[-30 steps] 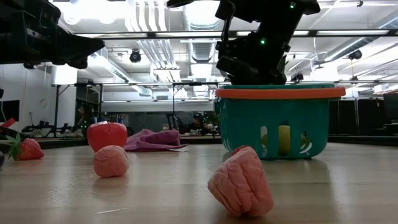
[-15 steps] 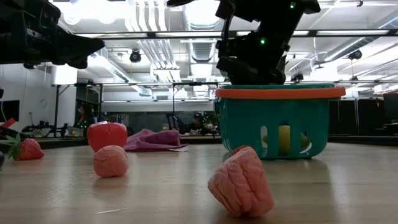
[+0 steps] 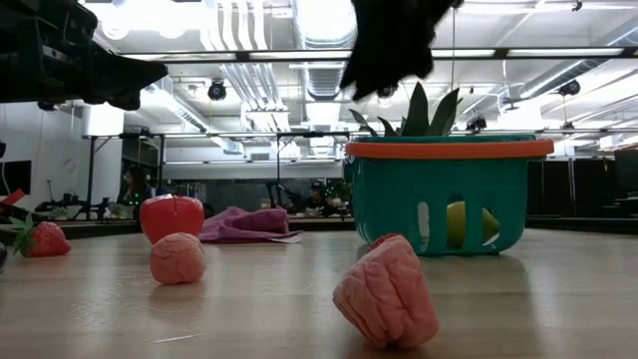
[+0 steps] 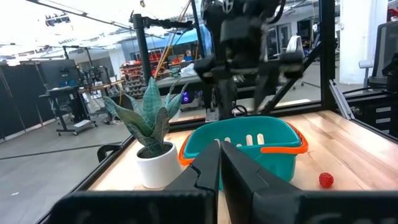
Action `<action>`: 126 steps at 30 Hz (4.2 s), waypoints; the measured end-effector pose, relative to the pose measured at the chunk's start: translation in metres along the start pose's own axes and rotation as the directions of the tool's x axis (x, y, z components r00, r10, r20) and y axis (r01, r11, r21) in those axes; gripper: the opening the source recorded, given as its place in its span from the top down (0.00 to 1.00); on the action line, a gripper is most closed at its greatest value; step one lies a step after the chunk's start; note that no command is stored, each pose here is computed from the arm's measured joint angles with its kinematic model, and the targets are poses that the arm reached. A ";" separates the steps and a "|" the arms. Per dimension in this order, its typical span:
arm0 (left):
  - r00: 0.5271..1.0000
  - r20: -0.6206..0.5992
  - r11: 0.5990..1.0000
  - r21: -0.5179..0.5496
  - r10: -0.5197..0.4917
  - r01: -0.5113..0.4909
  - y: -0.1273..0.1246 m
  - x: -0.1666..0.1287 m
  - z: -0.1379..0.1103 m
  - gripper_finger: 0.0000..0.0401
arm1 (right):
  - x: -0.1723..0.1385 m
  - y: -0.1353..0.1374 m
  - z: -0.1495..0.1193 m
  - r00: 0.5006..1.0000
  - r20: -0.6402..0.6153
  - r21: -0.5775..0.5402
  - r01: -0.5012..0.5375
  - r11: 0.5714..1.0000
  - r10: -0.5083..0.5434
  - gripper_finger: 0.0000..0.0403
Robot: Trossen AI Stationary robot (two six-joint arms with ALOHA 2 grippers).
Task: Pick and placing Produce into tupperware
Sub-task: Put the red raspberry into the blue basket
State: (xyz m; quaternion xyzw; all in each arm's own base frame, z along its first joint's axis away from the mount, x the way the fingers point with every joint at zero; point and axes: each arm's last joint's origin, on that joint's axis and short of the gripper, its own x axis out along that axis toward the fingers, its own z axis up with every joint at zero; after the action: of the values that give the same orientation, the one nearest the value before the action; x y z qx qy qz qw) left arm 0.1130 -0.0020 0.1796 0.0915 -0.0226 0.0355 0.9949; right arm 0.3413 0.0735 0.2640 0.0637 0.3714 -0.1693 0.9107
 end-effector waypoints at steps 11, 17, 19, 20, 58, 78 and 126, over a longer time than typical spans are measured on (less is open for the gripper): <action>1.000 -0.001 1.000 0.000 0.000 0.000 0.000 0.000 0.000 1.00 | -0.040 0.050 0.000 0.963 -0.002 -0.165 -0.267 0.949 0.270 0.38; 1.000 0.000 1.000 0.000 0.000 0.000 0.000 0.000 0.000 1.00 | -0.048 0.068 -0.015 0.947 -0.008 -0.222 -0.315 0.923 0.321 0.40; 1.000 0.000 1.000 0.000 0.000 0.000 0.000 0.000 0.000 1.00 | -0.049 0.072 -0.019 0.942 -0.003 -0.228 -0.327 0.917 0.335 0.40; 1.000 0.000 1.000 0.000 0.000 0.000 0.000 0.000 0.000 1.00 | -0.048 0.074 -0.021 0.939 0.007 -0.227 -0.334 0.915 0.345 0.40; 1.000 -0.005 1.000 0.001 -0.001 0.001 0.000 0.000 0.000 1.00 | 0.014 0.120 -0.079 0.966 -0.102 -0.028 -0.243 0.970 0.239 0.43; 1.000 -0.019 1.000 0.002 -0.004 0.004 0.000 0.001 -0.002 1.00 | 0.037 0.161 -0.074 0.963 -0.263 -0.015 0.055 0.998 -0.057 0.43; 1.000 -0.016 1.000 0.002 -0.003 0.003 0.000 0.001 -0.002 1.00 | 0.058 0.154 -0.101 0.962 -0.244 0.064 0.140 0.988 -0.121 0.43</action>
State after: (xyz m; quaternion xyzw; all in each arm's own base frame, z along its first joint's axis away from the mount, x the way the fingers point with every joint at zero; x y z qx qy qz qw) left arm 0.1140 -0.0020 0.1779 0.0922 -0.0144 0.0347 0.9950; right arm 0.3688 0.2268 0.1495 0.0955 0.4747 -0.2347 0.8429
